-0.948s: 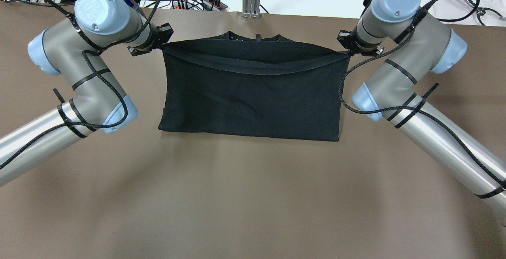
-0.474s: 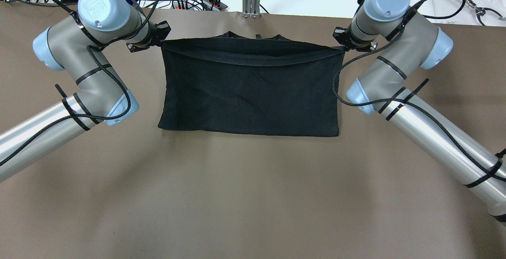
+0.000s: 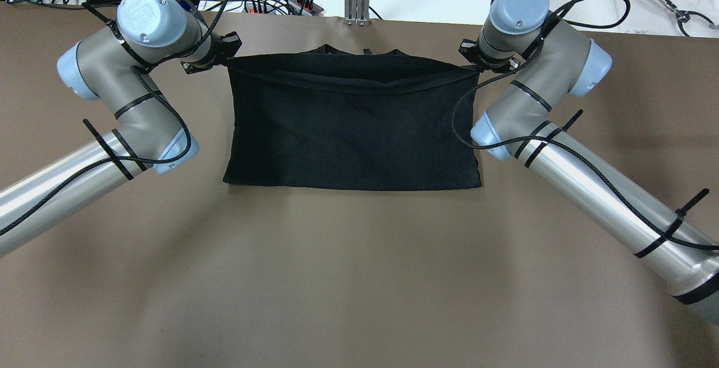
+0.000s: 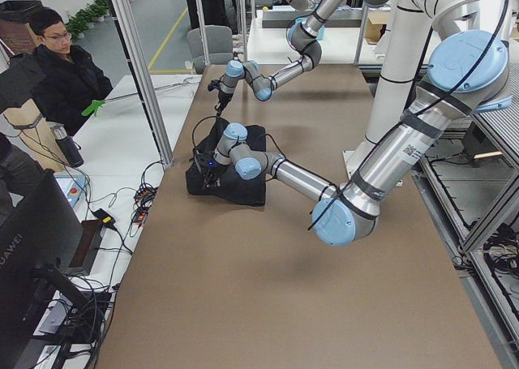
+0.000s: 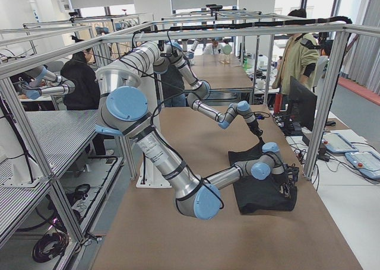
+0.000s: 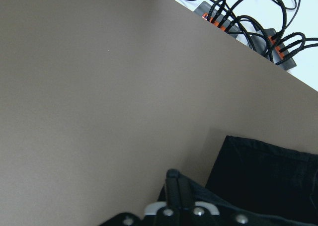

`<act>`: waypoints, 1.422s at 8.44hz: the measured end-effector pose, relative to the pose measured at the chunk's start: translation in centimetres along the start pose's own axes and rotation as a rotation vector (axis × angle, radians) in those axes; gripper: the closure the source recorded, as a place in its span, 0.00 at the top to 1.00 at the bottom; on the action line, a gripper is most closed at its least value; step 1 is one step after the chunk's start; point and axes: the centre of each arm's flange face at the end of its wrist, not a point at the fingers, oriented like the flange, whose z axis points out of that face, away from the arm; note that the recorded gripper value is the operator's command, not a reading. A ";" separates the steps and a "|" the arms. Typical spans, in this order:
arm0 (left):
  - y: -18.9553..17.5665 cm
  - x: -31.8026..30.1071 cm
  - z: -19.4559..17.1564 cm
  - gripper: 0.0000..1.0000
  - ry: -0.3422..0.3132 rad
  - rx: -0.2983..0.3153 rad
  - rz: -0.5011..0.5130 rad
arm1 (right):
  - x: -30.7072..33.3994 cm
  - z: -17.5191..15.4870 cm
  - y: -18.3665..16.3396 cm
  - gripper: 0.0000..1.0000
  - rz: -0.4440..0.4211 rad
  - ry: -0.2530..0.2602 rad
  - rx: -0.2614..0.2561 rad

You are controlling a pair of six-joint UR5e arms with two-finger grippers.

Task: Fold clothes
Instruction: 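Release the hem and raise both grippers above the folded shirt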

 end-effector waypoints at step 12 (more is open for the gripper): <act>-1.4 -0.1 1.2 0.67 0.027 0.016 0.017 | 6.0 -1.9 9.1 0.62 -0.016 -0.134 -0.080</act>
